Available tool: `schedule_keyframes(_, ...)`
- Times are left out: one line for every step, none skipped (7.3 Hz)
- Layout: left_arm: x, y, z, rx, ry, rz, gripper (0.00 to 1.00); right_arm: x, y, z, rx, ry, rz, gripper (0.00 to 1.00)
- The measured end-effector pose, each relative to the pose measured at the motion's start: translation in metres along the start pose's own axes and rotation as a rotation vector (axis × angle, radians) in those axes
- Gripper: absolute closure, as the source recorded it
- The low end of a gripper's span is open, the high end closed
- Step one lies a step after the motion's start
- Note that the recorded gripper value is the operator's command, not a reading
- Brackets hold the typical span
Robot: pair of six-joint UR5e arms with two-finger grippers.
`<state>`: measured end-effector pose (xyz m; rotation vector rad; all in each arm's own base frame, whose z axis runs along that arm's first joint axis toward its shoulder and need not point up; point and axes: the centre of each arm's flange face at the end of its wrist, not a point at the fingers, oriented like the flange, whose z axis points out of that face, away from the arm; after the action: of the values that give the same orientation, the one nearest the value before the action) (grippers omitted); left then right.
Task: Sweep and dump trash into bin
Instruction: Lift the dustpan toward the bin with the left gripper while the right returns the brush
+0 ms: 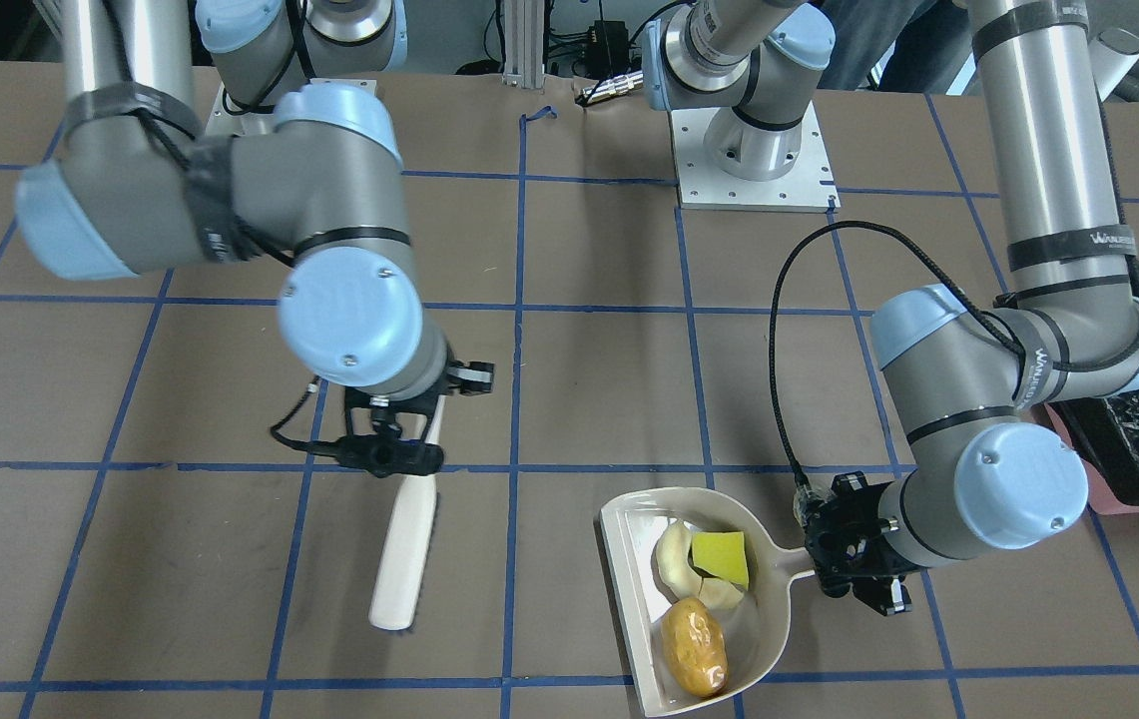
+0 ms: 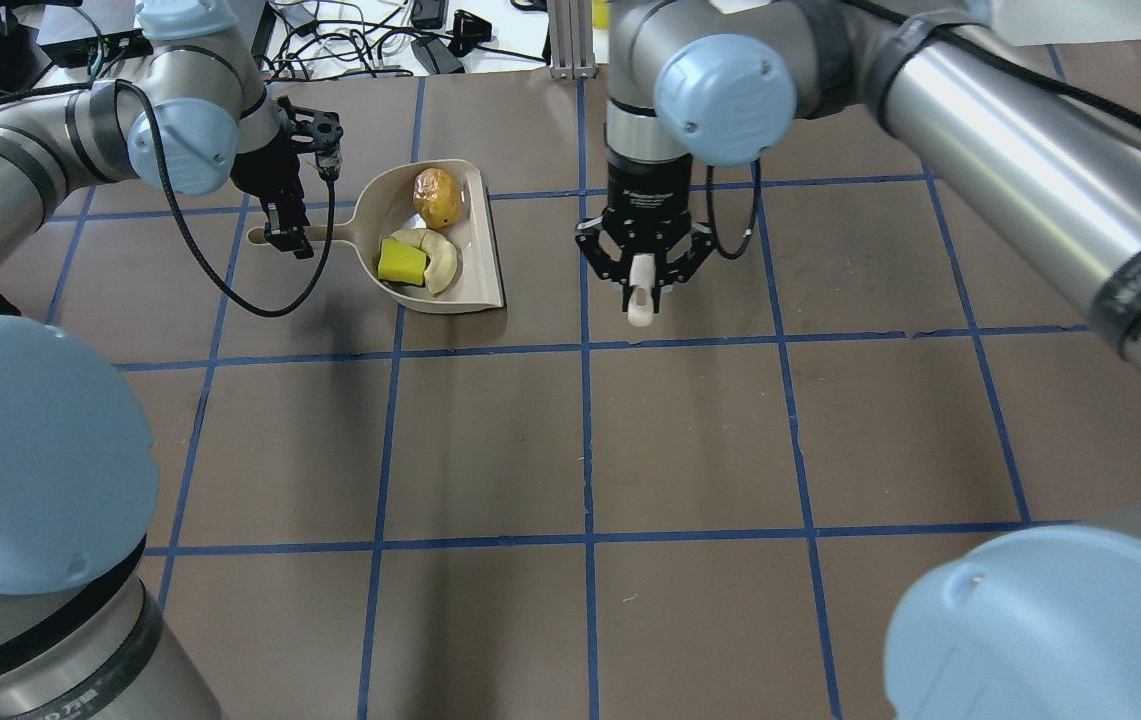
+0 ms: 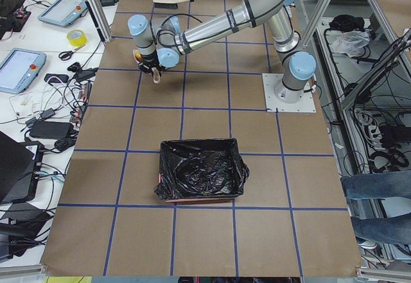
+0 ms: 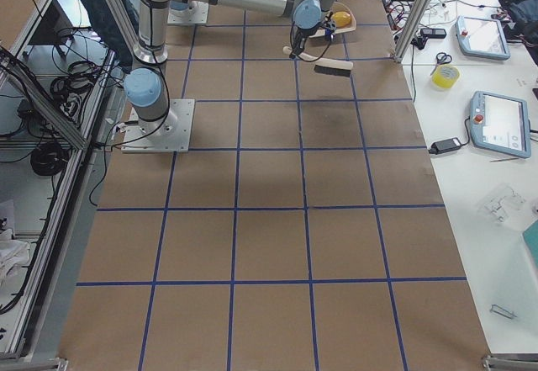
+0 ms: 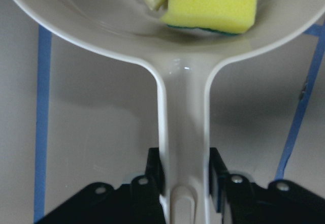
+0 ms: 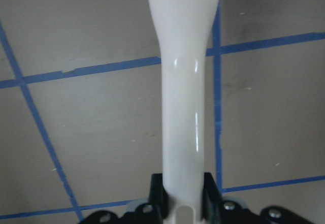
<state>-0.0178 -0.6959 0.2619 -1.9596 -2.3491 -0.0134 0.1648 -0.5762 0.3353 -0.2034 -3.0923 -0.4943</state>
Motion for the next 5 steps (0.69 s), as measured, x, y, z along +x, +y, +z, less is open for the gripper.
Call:
schedule_keyframes(0.0,0.01,-0.01,0.007,-0.012,0.025,0.83,0.043,-0.007,0.0,0.011,0.022,-0.022,0.99)
schedule_keyframes(0.001,0.027,-0.022,0.01,-0.022,0.045,0.83,0.083,-0.016,0.003,0.02,0.052,-0.048,0.99)
schedule_keyframes(0.002,0.05,-0.035,0.013,-0.029,0.066,0.83,0.124,-0.024,0.009,0.019,0.058,-0.071,0.99)
schedule_keyframes(0.004,0.077,-0.049,0.014,-0.034,0.099,0.83,0.164,-0.03,0.017,0.019,0.047,-0.085,0.99)
schedule_keyframes(0.007,0.108,-0.061,0.016,-0.033,0.143,0.83,0.196,-0.035,0.025,0.029,0.039,-0.11,0.99)
